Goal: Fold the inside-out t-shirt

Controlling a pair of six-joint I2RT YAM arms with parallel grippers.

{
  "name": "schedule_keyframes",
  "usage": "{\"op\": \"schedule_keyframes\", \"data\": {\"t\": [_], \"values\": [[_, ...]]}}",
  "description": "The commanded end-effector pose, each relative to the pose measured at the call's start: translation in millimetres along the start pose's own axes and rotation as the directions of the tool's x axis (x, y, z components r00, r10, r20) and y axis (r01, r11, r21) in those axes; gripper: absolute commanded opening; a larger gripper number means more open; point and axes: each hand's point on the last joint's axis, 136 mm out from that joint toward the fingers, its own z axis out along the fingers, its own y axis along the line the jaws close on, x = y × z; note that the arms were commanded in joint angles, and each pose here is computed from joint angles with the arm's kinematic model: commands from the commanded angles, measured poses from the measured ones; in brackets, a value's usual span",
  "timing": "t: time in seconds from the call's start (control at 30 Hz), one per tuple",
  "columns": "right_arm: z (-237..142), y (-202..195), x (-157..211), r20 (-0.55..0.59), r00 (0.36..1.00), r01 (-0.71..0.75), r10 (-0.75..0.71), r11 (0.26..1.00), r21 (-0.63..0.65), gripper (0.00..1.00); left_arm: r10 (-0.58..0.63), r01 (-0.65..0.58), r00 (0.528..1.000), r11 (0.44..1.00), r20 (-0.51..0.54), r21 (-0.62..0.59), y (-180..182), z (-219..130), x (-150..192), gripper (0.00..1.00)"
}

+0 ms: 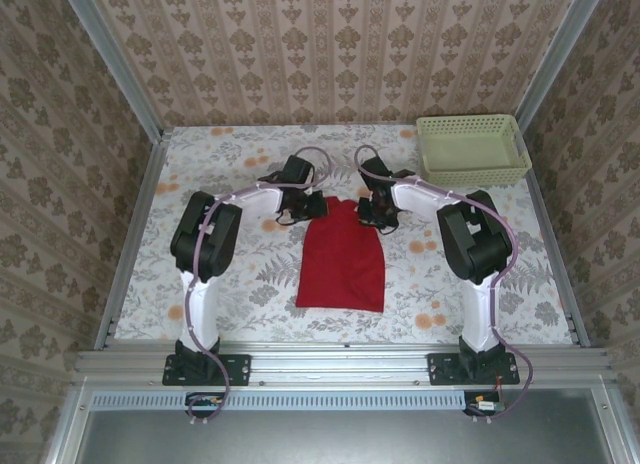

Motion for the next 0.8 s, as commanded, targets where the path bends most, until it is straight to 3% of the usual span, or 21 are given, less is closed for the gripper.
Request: {"op": "schedule_keyframes", "data": {"t": [0.0,0.1,0.33,0.67,0.77], "values": [[-0.1,12.6,5.7,0.016,0.999,0.030,-0.028,0.997,-0.071,0.12,-0.065,0.063,0.997,0.997,0.037,0.050,6.5,-27.1,2.8,0.07],[-22.4,22.4,3.2,0.070,0.997,0.044,-0.033,0.985,-0.168,0.04,-0.095,0.080,0.990,0.987,0.102,0.138,0.5,-54.0,2.8,0.00],[-80.1,49.8,-9.7,0.192,0.981,0.100,-0.037,0.939,-0.330,0.00,-0.128,0.067,0.964,0.965,0.231,0.255,-4.6,-116.2,-12.5,0.00],[-167.4,99.8,-108.0,0.397,0.918,0.209,-0.030,0.884,-0.419,0.00,-0.053,-0.103,0.888,0.945,0.457,0.310,-39.5,-222.5,-109.3,0.00],[-187.7,114.5,-122.3,0.440,0.897,0.247,-0.032,0.862,-0.442,0.00,-0.015,-0.168,0.860,0.936,0.510,0.310,-53.9,-249.3,-115.7,0.00]]}}
